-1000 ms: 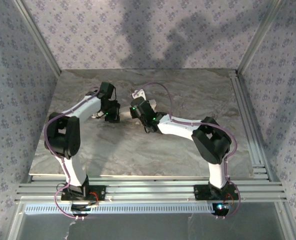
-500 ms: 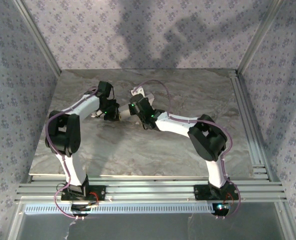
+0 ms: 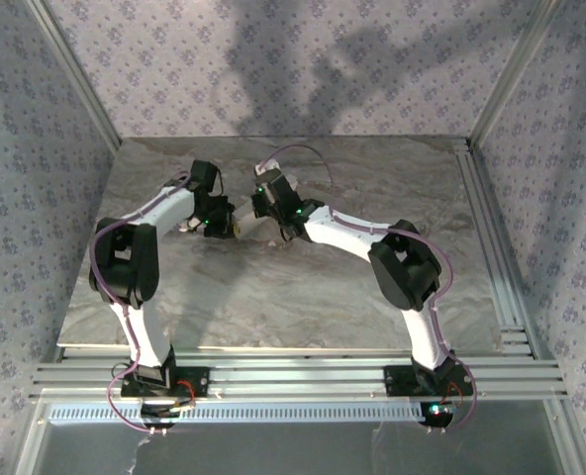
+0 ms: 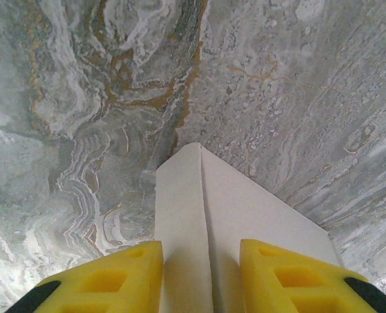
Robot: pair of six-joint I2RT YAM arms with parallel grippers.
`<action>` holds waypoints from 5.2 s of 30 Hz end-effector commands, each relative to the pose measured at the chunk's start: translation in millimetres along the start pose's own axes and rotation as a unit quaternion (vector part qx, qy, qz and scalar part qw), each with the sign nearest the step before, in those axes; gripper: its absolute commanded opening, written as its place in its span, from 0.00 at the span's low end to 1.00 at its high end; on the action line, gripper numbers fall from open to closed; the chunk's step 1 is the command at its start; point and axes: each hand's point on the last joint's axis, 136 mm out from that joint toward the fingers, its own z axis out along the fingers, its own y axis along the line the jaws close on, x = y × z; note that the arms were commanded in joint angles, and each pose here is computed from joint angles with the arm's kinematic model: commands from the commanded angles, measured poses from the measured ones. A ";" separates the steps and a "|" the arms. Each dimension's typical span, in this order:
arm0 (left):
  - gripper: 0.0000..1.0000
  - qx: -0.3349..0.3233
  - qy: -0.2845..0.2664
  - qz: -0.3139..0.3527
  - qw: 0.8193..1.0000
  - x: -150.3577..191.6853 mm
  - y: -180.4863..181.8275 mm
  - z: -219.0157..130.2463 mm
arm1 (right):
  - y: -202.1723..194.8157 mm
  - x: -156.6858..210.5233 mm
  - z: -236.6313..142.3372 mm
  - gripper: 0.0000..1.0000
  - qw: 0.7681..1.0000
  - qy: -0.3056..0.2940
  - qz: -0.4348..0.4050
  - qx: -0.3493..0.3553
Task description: Fold the paper box
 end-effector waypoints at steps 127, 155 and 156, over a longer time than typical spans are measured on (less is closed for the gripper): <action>0.38 0.029 -0.053 0.435 0.899 18.4 10.2 39.3 | -32.0 157.2 -68.1 0.00 0.850 0.216 0.470 -0.099; 0.38 0.035 -0.023 0.434 0.900 46.7 47.1 56.0 | 1.1 145.6 -32.4 0.00 0.817 0.171 0.523 -0.172; 0.38 0.034 -0.022 0.433 0.901 45.6 49.8 57.9 | 1.8 139.6 -31.9 0.00 0.815 0.160 0.527 -0.181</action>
